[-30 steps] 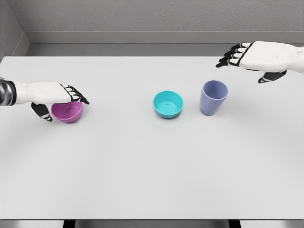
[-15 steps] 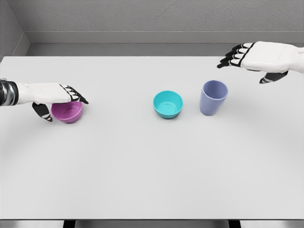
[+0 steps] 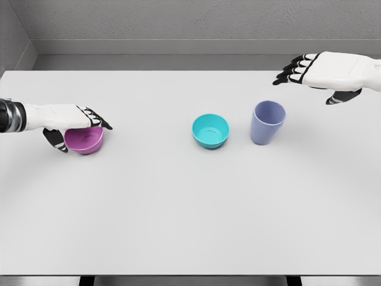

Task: Stacking bowl and cup with both arms

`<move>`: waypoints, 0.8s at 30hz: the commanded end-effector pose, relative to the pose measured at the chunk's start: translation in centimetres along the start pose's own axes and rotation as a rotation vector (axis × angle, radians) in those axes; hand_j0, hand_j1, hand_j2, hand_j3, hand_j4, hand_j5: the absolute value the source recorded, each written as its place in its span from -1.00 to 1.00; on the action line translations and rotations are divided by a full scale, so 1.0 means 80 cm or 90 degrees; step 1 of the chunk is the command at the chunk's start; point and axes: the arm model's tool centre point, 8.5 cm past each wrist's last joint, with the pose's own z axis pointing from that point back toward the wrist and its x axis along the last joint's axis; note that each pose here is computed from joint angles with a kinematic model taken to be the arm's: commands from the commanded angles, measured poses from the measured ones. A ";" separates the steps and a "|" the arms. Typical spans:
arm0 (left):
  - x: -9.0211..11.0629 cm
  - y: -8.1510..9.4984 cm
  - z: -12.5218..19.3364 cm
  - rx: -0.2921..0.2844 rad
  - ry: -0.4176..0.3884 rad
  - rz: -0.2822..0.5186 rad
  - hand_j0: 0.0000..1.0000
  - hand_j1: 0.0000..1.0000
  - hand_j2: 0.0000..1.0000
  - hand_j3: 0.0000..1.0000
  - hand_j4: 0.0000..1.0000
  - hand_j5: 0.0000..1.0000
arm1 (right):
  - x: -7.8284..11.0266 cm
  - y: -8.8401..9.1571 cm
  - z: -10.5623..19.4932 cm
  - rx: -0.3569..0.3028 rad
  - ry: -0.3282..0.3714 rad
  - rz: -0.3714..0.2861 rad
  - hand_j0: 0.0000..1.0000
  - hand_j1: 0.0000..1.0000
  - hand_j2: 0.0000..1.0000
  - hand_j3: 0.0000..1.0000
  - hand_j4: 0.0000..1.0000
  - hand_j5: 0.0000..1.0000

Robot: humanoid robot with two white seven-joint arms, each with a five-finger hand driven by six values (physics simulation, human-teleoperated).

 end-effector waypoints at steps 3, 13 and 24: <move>-0.001 0.000 -0.002 0.002 0.000 0.007 1.00 1.00 1.00 1.00 1.00 1.00 | -0.003 0.001 0.005 0.002 0.006 -0.002 1.00 1.00 1.00 1.00 1.00 1.00; -0.007 -0.006 -0.001 -0.007 0.011 0.008 1.00 1.00 1.00 1.00 1.00 1.00 | -0.003 0.001 0.006 0.003 0.008 -0.001 1.00 1.00 1.00 1.00 1.00 1.00; -0.006 -0.004 -0.004 -0.005 0.009 0.008 0.79 0.79 0.79 0.79 0.79 0.79 | -0.002 0.001 0.004 0.001 0.005 -0.002 1.00 1.00 1.00 1.00 1.00 1.00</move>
